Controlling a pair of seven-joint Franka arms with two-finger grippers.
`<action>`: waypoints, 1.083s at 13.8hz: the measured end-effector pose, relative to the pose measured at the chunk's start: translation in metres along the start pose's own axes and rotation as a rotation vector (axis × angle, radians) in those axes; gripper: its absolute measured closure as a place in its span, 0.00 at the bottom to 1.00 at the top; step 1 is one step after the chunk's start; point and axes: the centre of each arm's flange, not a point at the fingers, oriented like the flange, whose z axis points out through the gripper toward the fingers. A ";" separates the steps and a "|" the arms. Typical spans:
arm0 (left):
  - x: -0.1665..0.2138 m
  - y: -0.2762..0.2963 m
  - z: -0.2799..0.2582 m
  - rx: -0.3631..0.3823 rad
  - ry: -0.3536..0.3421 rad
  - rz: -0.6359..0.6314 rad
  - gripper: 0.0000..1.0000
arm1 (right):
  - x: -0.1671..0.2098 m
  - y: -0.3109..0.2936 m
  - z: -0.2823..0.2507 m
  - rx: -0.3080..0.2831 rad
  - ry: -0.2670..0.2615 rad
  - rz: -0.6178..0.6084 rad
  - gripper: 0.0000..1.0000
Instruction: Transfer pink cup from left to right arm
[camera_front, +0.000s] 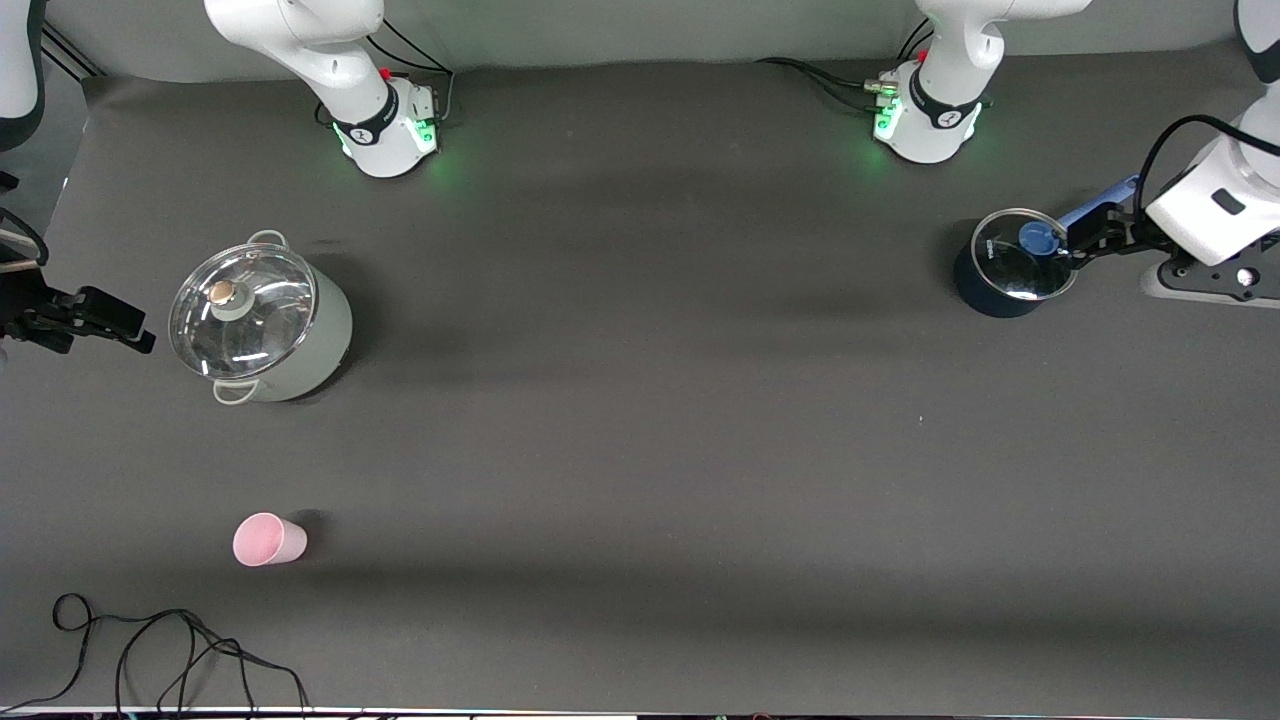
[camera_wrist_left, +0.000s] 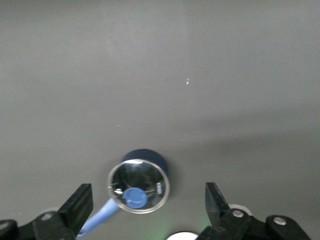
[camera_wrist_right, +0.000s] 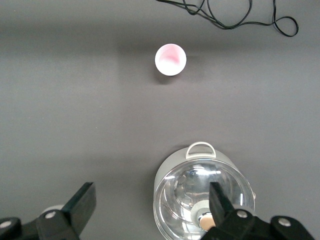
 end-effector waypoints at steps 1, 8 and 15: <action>0.001 0.006 0.000 -0.003 0.001 -0.012 0.00 | 0.000 0.000 0.000 0.000 -0.001 0.000 0.00; 0.012 0.022 0.007 -0.079 0.041 -0.021 0.00 | -0.001 0.000 0.000 0.000 -0.011 0.000 0.00; 0.017 0.033 0.015 -0.083 0.035 -0.005 0.00 | -0.001 0.000 0.000 0.000 -0.011 0.000 0.00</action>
